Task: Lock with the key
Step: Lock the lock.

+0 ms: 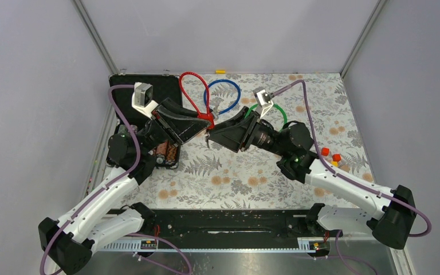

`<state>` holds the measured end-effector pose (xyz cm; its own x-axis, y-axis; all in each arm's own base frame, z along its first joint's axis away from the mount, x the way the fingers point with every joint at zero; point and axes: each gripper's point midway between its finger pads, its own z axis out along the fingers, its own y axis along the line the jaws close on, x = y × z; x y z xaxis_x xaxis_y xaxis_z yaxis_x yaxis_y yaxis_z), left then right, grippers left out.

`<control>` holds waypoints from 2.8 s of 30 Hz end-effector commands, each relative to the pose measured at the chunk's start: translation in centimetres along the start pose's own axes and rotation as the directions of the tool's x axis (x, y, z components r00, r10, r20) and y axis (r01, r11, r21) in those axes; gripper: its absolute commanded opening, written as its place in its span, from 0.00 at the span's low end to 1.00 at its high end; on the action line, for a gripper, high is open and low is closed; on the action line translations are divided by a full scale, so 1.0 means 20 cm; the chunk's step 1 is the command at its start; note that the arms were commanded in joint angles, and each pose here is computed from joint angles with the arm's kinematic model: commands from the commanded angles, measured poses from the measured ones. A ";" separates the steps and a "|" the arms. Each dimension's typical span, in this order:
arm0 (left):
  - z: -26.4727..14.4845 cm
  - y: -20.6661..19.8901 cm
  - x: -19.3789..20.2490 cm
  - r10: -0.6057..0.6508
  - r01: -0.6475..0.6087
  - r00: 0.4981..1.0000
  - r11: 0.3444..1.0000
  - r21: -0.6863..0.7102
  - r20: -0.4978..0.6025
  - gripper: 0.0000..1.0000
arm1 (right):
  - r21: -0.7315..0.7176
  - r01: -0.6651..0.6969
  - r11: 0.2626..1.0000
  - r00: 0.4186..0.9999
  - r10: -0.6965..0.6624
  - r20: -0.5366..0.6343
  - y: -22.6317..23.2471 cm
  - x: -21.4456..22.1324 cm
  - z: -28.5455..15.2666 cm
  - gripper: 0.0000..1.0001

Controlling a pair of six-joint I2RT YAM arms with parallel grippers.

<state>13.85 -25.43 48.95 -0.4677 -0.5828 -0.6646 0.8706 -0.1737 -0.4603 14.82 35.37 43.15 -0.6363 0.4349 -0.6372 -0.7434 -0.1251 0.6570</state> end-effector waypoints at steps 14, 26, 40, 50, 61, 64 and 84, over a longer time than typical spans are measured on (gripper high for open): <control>0.04 -0.21 -0.11 0.059 -0.064 0.997 0.990 0.128 0.042 0.00 | -0.223 0.152 0.963 0.988 -0.148 0.033 0.30 -0.11 0.01 0.65; 0.05 -0.19 -0.11 0.056 -0.061 0.998 0.990 0.126 0.042 0.00 | -0.237 0.115 0.965 0.991 -0.127 -0.033 0.30 -0.09 0.07 0.44; 0.05 -0.15 -0.11 0.056 -0.060 0.997 0.995 0.081 0.044 0.00 | -0.162 0.116 0.980 0.991 -0.125 -0.049 0.23 -0.08 0.09 0.09; 0.02 0.04 -0.14 0.112 -0.101 0.992 0.979 -0.175 0.058 0.00 | 0.224 0.249 0.942 0.968 -0.237 -0.081 -0.11 -0.10 0.03 0.00; -0.07 0.26 -0.17 0.139 -0.107 0.989 0.883 -0.457 0.038 0.00 | 0.480 0.381 0.790 0.924 -0.306 -0.230 -0.43 -0.05 -0.09 0.00; -0.08 0.27 -0.17 0.148 -0.114 0.988 0.875 -0.471 0.035 0.00 | 0.452 0.381 0.806 0.922 -0.299 -0.244 -0.41 -0.03 -0.10 0.03; -0.03 0.13 -0.10 0.123 -0.121 0.992 0.946 -0.300 -0.010 0.00 | 0.098 0.263 0.960 0.964 -0.258 -0.059 -0.02 -0.08 0.04 0.78</control>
<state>18.79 -24.66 45.07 -0.4119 -0.5600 -0.7189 0.7593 0.2252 -0.6105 16.55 35.59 41.01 -0.4432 0.3352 -0.8314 -0.8439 0.1568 0.5131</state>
